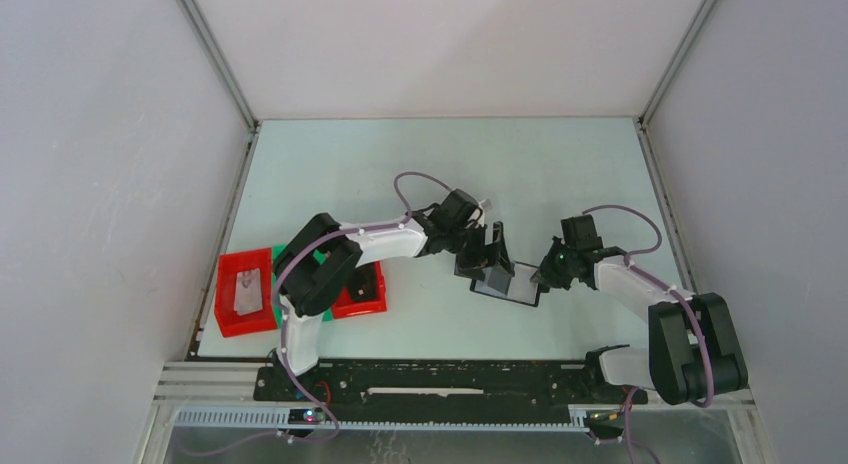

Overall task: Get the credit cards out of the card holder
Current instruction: Remove the credit card from the card holder.

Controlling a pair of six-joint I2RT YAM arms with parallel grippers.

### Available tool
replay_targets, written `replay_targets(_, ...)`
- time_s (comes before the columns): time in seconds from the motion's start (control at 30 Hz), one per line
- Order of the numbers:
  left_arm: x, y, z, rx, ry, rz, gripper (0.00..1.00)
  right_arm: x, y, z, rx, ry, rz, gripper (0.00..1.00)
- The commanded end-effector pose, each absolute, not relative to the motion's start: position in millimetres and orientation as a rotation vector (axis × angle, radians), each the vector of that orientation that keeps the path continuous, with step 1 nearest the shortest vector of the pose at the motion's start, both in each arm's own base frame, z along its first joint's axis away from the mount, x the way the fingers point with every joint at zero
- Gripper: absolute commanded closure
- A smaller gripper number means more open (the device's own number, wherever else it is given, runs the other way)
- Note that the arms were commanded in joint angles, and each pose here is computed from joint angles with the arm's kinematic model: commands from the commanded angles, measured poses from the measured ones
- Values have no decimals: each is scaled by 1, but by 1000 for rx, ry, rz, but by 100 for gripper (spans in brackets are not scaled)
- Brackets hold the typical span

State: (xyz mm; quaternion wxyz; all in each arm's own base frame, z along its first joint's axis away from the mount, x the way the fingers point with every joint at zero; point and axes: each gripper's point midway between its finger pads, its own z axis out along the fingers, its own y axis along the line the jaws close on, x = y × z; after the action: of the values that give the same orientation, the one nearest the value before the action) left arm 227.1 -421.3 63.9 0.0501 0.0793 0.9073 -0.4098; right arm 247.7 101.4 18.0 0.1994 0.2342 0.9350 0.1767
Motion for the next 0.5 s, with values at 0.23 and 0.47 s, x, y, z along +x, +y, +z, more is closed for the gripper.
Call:
replay_targets(0.23, 229, -443, 95, 382, 2669, -1274, 12, 245, 97, 14, 635, 2620, 469, 95)
replay_targets(0.47, 242, -426, 97, 399, 2638, -1044, 10, 245, 97, 14, 632, 2621, 471, 95)
